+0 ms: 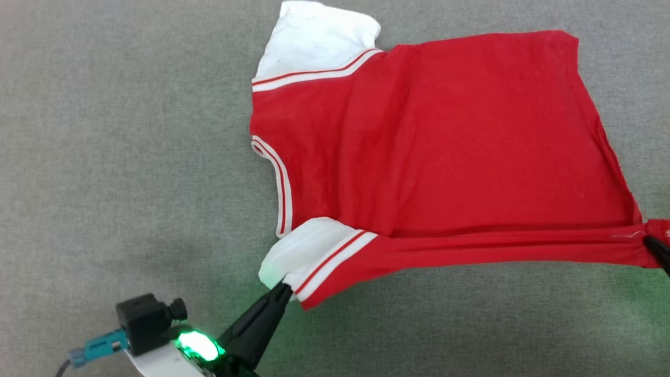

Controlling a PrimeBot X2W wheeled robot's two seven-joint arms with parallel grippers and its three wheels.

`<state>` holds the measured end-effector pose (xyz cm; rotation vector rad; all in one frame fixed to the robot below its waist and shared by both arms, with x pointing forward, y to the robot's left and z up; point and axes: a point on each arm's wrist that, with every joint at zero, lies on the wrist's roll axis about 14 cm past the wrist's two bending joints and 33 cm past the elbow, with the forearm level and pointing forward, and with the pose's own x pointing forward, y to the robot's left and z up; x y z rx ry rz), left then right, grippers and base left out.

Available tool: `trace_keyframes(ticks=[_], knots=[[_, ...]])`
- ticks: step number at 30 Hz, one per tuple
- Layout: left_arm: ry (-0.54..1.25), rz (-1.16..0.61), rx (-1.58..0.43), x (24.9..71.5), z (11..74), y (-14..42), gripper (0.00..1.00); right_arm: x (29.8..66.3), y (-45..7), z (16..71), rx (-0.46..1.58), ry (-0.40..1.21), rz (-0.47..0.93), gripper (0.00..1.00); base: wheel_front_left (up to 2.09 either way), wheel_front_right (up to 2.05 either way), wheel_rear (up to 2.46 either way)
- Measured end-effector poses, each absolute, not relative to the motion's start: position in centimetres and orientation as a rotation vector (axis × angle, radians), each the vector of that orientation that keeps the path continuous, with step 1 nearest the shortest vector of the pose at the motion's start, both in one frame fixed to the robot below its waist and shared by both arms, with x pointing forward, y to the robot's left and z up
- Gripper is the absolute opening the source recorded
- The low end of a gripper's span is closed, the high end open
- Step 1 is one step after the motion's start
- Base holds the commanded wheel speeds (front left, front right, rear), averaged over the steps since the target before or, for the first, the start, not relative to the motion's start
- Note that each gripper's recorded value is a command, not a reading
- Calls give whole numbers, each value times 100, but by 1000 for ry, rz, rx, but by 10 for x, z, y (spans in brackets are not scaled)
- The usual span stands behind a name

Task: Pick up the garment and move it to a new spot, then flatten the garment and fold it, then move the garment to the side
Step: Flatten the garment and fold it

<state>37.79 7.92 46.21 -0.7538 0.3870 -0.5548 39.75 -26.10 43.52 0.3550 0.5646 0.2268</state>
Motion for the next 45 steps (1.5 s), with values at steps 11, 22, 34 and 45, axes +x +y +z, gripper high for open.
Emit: trace_keyframes(ticks=[11, 22, 34, 45], knots=[[262, -657, -700, 437, 488, 64, 0, 453, -240, 467, 340, 448, 272, 0, 0, 0, 0], [344, -588, -650, 484, 437, 63, 0, 491, -237, 429, 303, 549, 230, 0, 0, 0, 0], [383, -577, -550, 493, 404, 61, 0, 497, -231, 402, 302, 587, 220, 0, 0, 0, 0], [380, -602, -364, 483, 434, 93, 100, 496, -232, 444, 303, 453, 220, 100, 0, 0, 0]])
